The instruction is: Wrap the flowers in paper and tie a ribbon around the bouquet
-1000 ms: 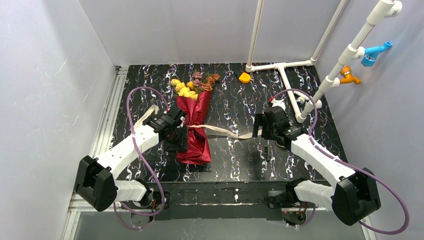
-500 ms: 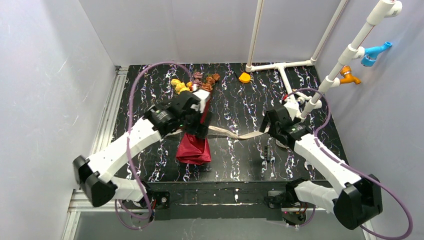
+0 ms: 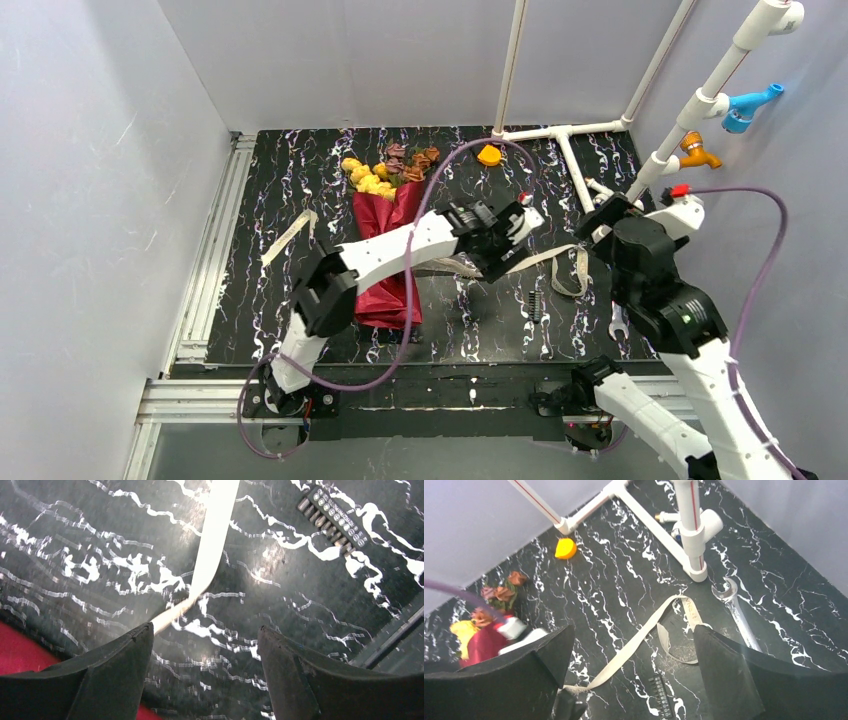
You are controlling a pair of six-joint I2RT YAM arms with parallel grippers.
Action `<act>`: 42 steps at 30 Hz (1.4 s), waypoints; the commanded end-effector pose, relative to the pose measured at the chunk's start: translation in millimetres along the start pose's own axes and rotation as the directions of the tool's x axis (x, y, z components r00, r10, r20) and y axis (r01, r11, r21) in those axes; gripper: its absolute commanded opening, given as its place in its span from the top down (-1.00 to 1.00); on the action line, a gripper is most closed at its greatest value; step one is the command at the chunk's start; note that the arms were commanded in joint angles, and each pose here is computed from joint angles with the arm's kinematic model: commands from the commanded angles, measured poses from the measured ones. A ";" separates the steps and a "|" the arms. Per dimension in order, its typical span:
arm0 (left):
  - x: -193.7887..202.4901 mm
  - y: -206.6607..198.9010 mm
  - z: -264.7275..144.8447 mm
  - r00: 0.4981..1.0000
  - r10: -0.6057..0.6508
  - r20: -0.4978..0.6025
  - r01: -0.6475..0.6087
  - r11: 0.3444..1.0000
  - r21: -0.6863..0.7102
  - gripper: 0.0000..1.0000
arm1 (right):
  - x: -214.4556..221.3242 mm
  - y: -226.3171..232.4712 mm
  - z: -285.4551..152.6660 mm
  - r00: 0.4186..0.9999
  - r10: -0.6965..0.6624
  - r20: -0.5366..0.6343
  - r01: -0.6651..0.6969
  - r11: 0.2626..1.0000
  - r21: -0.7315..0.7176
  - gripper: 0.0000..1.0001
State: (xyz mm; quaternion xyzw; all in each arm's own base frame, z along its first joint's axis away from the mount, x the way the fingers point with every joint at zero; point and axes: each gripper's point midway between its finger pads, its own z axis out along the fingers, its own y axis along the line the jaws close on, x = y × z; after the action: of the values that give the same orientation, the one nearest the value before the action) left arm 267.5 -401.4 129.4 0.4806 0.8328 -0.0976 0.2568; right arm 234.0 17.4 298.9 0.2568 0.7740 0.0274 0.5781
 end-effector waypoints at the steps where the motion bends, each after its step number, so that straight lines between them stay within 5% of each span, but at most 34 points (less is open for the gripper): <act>1: -18.1 -4.0 17.2 0.997 0.078 -0.004 -0.078 0.997 0.017 -0.45 | -24.6 -14.0 -18.4 0.997 0.026 0.068 -0.027 1.000 0.007 -0.97; 20: 20.8 -7.2 101.1 0.970 0.170 -0.172 -0.176 0.984 -0.021 0.15 | 9.9 2.3 -15.1 0.998 -0.024 -0.055 0.019 0.995 -0.096 -0.97; 25: 30.1 0.7 112.5 0.958 0.196 -0.208 -0.212 0.976 -0.056 0.56 | 11.9 7.6 -12.9 0.998 -0.026 -0.063 0.019 0.994 -0.112 -0.97; 27: 32.6 2.9 115.8 0.953 0.208 -0.219 -0.227 0.972 -0.063 0.94 | 12.1 7.4 -12.2 0.997 -0.033 -0.064 0.026 0.994 -0.108 -0.97; 29: 31.3 3.0 115.0 0.954 0.211 -0.215 -0.229 0.972 -0.062 1.00 | 11.9 7.0 -11.5 0.997 -0.039 -0.062 0.032 0.994 -0.104 -0.97; 38: -20.0 -6.5 22.4 0.984 0.173 -0.042 -0.173 0.985 0.004 1.00 | -14.0 0.0 -16.5 1.000 0.004 0.025 -0.003 0.998 -0.066 -0.97; 42: -20.7 8.1 -19.5 0.969 0.239 -0.064 -0.241 0.970 -0.028 1.00 | -21.3 6.6 -16.8 0.998 0.027 0.049 -0.023 0.995 -0.093 -0.97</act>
State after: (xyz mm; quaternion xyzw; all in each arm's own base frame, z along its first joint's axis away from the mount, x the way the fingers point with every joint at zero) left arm 281.0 -422.7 63.8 0.5629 0.8006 -0.0254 0.2039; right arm 220.4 23.1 291.3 0.2178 0.7941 0.0442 0.5657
